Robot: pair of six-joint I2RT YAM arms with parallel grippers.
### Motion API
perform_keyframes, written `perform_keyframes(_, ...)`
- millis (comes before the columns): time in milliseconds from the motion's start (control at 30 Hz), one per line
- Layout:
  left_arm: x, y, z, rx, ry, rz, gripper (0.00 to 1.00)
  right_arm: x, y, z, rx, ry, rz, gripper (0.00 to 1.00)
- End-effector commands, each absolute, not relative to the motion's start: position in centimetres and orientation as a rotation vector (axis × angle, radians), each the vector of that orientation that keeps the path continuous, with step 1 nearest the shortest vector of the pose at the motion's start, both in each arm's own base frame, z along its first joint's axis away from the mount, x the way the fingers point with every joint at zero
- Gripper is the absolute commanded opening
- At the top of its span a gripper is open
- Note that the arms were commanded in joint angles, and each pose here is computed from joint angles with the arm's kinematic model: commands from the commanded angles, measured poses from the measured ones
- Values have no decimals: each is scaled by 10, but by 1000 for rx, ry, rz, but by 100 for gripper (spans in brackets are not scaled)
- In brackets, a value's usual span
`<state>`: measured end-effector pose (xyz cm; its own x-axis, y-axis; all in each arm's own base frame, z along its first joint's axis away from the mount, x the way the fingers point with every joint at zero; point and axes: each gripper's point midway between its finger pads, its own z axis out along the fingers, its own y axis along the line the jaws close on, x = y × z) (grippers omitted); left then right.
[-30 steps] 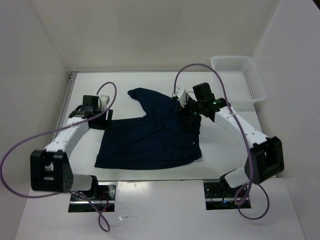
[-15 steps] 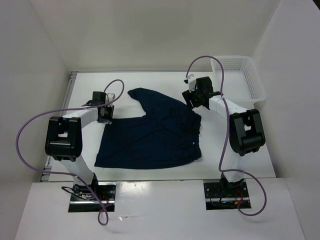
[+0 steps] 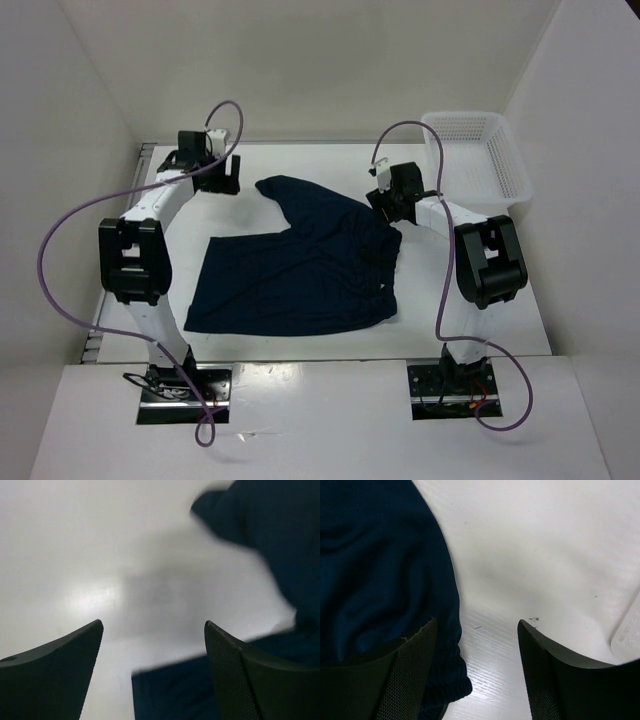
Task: Fold and stack the shorts
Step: Flatten the shorts out
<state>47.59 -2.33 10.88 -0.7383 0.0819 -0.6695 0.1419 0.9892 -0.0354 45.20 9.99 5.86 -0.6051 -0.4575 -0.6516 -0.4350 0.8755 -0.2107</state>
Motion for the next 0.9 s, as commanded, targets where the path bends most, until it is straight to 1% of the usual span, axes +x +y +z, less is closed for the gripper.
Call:
perform_keyframes(0, 516, -55, 107, 242, 2344, -288, 90, 461, 101, 66, -640, 2239, -66, 71)
perform_keyframes(33, 523, -64, 105, 263, 2342, -313, 90, 462, 96, 66, -640, 2240, -75, 71)
perform_keyframes(67, 536, -72, 116, 283, 2307, -325, 90, 462, 97, 70, -637, 2231, -76, 71)
perform_keyframes(100, 542, -77, 101, 293, 2322, -332, 90, 460, 96, 67, -650, 2237, -80, 71)
perform_keyframes(200, 555, -94, 88, 327, 2318, -357, 91, 451, 97, 57, -681, 2260, -57, 71)
perform_keyframes(267, 562, -108, 81, 356, 2313, -369, 92, 450, 96, 60, -691, 2257, -61, 71)
perform_keyframes(300, 563, -108, 65, 354, 2339, -372, 92, 446, 98, 56, -700, 2265, -46, 71)
perform_keyframes(333, 567, -118, 65, 373, 2328, -379, 92, 445, 93, 55, -703, 2274, -54, 71)
perform_keyframes(367, 568, -123, 52, 380, 2350, -366, 92, 442, 92, 50, -706, 2285, -53, 71)
perform_keyframes(500, 574, -136, 43, 404, 2348, -377, 92, 439, 86, 43, -729, 2298, -68, 71)
perform_keyframes(567, 568, -147, 37, 431, 2360, -425, 82, 439, 86, 43, -729, 2298, -68, 71)
perform_keyframes(633, 560, -155, 37, 451, 2384, -460, 69, 436, 88, 38, -741, 2313, -50, 71)
perform_keyframes(667, 559, -156, 37, 456, 2382, -473, 53, 432, 89, 32, -752, 2334, -34, 71)
perform_keyframes(700, 554, -156, 33, 455, 2401, -476, 43, 430, 93, 30, -777, 2334, -6, 68)
perform_keyframes(733, 551, -155, 28, 454, 2414, -477, 31, 425, 93, 24, -808, 2352, 6, 57)
perform_keyframes(767, 550, -155, 32, 454, 2409, -477, 19, 421, 95, 23, -817, 2360, 26, 50)
perform_keyframes(800, 549, -150, 28, 444, 2423, -448, 0, 419, 97, 22, -845, 2360, 40, 43)
perform_keyframes(833, 547, -148, 38, 440, 2413, -433, 0, 420, 100, 20, -852, 2357, 63, 36)
perform_keyframes(867, 543, -148, 42, 440, 2418, -434, 0, 418, 99, 19, -868, 2364, 61, 19)
